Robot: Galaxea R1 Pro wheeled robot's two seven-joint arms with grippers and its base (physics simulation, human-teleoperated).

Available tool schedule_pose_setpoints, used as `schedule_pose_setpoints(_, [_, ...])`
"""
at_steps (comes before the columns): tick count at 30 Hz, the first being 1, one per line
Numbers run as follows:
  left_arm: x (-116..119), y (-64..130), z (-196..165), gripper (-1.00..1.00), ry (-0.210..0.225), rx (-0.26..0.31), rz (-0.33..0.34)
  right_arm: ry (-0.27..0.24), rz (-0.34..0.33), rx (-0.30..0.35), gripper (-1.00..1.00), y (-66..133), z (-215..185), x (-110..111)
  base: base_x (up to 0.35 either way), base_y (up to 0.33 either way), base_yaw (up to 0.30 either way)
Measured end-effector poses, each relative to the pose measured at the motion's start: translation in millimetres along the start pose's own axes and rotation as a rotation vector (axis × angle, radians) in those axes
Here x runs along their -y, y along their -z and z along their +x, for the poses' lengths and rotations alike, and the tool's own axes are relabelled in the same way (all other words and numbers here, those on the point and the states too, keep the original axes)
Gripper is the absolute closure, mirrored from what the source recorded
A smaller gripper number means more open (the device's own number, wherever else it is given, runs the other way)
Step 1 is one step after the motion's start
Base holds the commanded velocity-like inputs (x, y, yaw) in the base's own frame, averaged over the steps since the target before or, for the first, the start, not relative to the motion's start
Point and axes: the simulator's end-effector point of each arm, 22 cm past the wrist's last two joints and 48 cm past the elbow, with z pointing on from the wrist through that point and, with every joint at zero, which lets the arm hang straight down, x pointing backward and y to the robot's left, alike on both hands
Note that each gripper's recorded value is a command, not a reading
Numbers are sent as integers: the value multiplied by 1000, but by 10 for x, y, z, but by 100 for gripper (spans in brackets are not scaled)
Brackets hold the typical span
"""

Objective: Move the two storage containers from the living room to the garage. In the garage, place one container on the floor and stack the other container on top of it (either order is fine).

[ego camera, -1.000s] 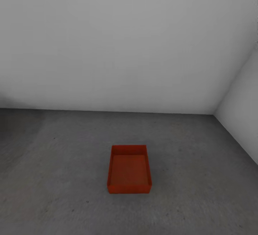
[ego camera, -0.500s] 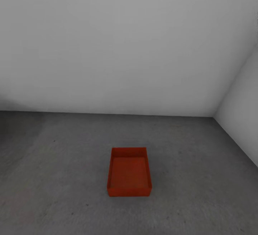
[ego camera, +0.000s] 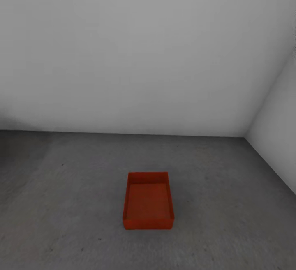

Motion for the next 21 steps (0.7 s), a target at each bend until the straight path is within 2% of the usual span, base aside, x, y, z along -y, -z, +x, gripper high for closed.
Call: schedule_pose_setpoints(21, [23, 49, -134, -100, 8, 32, 8, -4, 8, 34, -100, 20, -133, 59, 0, 0, 0])
